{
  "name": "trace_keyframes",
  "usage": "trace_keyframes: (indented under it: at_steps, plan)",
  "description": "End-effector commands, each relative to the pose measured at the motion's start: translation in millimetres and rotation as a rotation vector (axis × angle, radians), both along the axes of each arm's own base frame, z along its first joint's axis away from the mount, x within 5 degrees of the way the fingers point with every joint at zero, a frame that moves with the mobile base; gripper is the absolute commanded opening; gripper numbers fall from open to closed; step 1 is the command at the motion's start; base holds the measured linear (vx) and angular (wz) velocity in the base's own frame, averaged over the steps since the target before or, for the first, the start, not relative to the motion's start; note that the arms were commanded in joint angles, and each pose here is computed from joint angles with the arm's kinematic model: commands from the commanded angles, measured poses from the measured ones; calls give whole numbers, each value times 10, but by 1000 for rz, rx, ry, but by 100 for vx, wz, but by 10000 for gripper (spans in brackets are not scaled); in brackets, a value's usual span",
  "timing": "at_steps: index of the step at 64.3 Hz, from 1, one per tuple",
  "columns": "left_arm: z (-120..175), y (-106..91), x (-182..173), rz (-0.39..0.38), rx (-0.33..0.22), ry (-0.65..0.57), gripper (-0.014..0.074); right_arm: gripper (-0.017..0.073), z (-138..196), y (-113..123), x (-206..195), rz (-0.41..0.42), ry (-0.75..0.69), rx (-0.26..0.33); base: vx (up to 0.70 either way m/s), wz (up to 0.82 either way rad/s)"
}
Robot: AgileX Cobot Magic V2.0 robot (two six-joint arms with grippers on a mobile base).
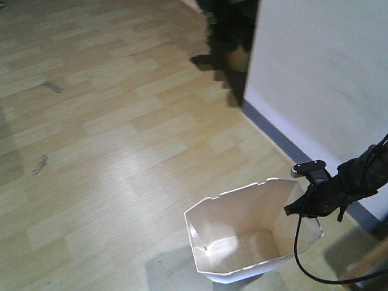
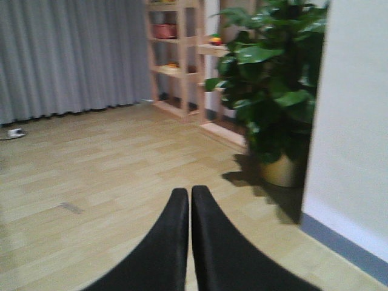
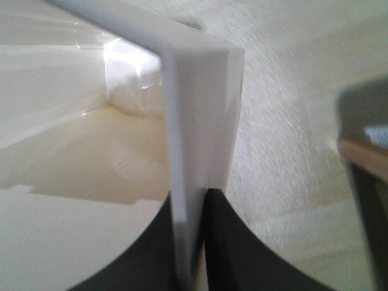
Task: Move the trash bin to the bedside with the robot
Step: 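Turn the base toward the bed carrying the bin in the right gripper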
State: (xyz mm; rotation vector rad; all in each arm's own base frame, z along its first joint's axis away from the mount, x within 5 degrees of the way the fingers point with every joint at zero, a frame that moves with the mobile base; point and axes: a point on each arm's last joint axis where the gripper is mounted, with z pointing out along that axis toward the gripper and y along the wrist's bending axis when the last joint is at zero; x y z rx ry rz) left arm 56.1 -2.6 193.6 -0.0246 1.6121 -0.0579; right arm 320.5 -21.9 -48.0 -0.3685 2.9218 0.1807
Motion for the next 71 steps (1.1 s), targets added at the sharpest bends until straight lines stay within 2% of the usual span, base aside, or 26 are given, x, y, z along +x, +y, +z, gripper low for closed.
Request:
trace_keyframes:
  at_steps: [1, 41, 71]
  plan:
    - [-8, 15, 3, 15, -13, -51, -6, -3, 286, 94, 151, 7, -76, 121, 12, 75]
    - [-8, 15, 3, 15, -13, -51, -6, -3, 286, 95, 151, 7, -76, 122, 14, 67]
    - [-8, 15, 3, 15, -13, -51, -6, -3, 286, 94, 151, 7, -76, 121, 22, 14]
